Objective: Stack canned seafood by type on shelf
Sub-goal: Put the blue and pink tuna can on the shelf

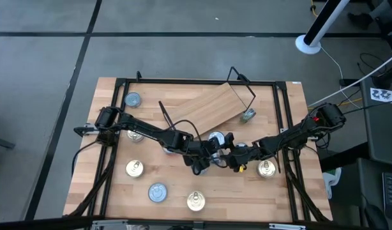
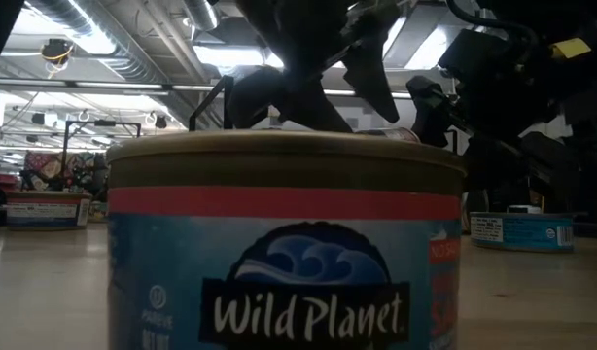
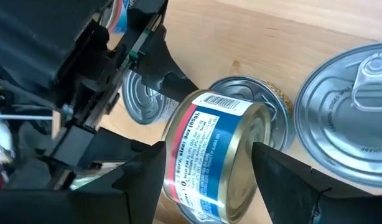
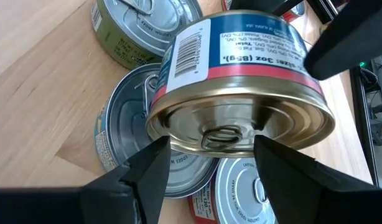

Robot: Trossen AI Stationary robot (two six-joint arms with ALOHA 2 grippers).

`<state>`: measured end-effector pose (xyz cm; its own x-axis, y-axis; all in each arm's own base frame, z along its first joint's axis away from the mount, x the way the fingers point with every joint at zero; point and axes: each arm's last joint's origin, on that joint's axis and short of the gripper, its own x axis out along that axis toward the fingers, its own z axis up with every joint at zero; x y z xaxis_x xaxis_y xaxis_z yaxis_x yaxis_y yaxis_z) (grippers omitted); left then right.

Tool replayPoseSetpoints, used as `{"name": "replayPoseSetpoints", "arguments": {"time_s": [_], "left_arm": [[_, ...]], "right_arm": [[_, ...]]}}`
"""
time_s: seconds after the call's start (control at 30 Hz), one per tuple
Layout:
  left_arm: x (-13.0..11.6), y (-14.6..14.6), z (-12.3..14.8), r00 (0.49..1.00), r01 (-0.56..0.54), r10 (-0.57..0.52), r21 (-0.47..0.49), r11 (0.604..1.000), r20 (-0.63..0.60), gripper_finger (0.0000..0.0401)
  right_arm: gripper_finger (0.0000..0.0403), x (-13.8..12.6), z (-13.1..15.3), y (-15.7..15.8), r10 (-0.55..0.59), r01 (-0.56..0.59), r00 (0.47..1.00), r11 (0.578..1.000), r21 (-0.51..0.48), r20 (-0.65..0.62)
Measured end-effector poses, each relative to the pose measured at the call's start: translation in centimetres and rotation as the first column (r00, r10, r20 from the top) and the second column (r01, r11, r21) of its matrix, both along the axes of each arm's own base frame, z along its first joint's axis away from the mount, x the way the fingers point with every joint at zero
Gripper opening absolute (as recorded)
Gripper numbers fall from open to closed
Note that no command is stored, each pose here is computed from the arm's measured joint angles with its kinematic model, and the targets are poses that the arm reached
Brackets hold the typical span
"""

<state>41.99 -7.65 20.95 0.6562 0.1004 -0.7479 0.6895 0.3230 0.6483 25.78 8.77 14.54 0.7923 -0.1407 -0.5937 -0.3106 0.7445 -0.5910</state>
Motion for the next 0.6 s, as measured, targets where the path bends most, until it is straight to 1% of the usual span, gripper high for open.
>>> {"name": "replayPoseSetpoints", "arguments": {"time_s": [0.27,0.47,0.6], "left_arm": [[0.01,0.00,0.01,0.997,-0.076,0.077,-0.068,0.995,0.009,0.0235],[0.03,-0.01,0.03,0.998,-0.065,0.066,-0.059,0.996,0.011,0.0235],[0.20,-0.04,0.18,0.998,-0.056,0.058,-0.057,0.997,0.033,0.0235]], "right_arm": [[0.0232,0.00,0.00,0.00,0.000,0.000,1.000,1.000,0.000,0.000],[0.0232,0.00,0.00,0.00,0.000,0.000,1.000,1.000,0.000,0.000],[0.0232,0.00,0.00,0.00,0.000,0.000,1.000,1.000,0.000,0.000]]}}
